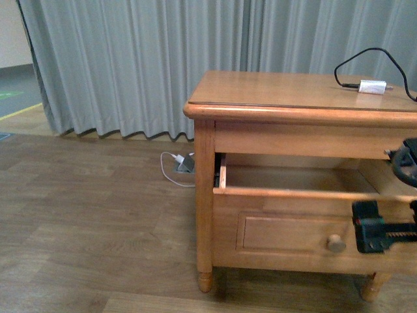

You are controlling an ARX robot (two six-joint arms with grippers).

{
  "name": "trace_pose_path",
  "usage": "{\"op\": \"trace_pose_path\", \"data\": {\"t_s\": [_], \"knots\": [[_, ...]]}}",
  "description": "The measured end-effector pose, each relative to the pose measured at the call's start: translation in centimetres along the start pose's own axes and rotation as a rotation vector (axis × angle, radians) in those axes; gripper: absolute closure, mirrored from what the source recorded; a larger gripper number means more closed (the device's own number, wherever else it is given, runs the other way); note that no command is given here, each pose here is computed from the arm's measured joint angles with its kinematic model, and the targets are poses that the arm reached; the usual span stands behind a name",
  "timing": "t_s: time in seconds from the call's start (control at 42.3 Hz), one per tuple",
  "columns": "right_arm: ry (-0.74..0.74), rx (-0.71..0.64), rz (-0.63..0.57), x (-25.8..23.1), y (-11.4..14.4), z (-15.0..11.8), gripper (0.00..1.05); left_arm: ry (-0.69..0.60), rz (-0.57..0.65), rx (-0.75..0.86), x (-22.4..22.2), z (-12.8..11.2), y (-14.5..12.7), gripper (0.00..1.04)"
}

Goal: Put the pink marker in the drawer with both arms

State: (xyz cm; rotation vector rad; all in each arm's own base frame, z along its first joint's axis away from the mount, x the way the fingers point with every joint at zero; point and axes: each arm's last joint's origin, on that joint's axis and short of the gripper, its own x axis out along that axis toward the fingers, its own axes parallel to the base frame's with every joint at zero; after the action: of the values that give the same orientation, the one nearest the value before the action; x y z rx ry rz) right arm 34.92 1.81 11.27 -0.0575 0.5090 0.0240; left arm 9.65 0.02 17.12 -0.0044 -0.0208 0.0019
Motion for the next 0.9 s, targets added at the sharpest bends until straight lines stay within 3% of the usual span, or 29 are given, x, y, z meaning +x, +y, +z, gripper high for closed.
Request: {"op": "trace_pose_path", "data": {"t_s": [0.379,0.899], "knots": [[-0.154,0.068,-0.025,7.8,0.7,3.5,0.08,0.0,0.0,0.0,0.0,0.0,0.0,0.06],[-0.19,0.081,-0.029,9.5,0.2,4.0,0.08,0.0,0.0,0.0,0.0,0.0,0.0,0.06]]}}
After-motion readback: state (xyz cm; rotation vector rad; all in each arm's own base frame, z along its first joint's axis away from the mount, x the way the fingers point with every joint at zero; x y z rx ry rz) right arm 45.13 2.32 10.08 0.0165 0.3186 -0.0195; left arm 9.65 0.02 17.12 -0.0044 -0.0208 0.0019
